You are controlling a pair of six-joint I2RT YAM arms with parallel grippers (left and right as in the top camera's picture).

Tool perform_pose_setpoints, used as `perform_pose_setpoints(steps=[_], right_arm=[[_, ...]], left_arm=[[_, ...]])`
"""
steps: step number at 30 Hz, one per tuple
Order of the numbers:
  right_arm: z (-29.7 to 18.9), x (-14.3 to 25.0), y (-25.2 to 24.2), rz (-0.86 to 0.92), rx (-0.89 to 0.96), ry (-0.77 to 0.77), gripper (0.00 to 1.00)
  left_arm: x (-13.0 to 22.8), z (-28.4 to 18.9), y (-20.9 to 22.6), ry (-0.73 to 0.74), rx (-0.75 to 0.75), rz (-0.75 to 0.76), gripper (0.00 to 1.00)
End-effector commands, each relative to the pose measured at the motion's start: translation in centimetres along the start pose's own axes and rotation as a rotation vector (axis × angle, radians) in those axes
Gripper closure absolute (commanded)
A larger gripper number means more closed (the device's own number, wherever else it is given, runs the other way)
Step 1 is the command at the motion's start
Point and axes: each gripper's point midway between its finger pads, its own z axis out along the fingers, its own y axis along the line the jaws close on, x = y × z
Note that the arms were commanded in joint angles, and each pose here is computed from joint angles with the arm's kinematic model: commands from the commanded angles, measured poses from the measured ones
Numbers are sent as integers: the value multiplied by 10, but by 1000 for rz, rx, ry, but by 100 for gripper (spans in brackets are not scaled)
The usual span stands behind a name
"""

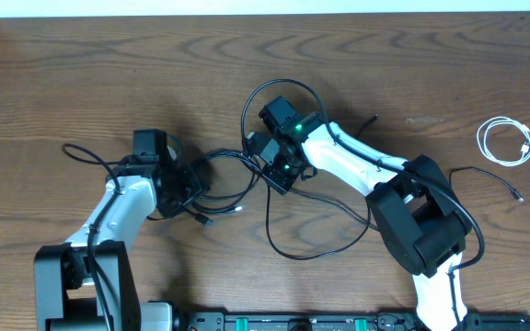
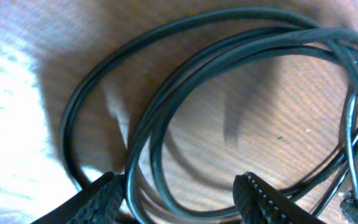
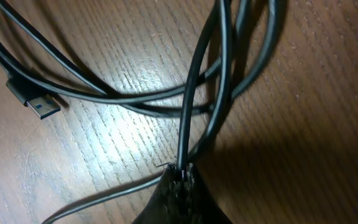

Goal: Untangle cables

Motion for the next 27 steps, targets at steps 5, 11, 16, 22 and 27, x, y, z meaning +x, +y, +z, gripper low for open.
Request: perform_pose_setpoints(steps=[5, 11, 16, 22, 27], right_arm=[[-9, -4, 5, -4, -3, -23, 99], [-9, -4, 4, -4, 4, -20, 99], [-9, -4, 4, -4, 4, -21, 99], [-9, -4, 4, -3, 4, -20, 99], [-9, -4, 4, -4, 4, -20, 99]], left_arm=[[-4, -3, -5, -15, -10, -44, 50], [-1, -25, -9, -46, 2, -43, 50], [-4, -38, -14, -90, 23, -65, 50], [-1, -29, -8, -59, 1, -78, 50], [3, -16, -1, -22, -26, -90, 50]])
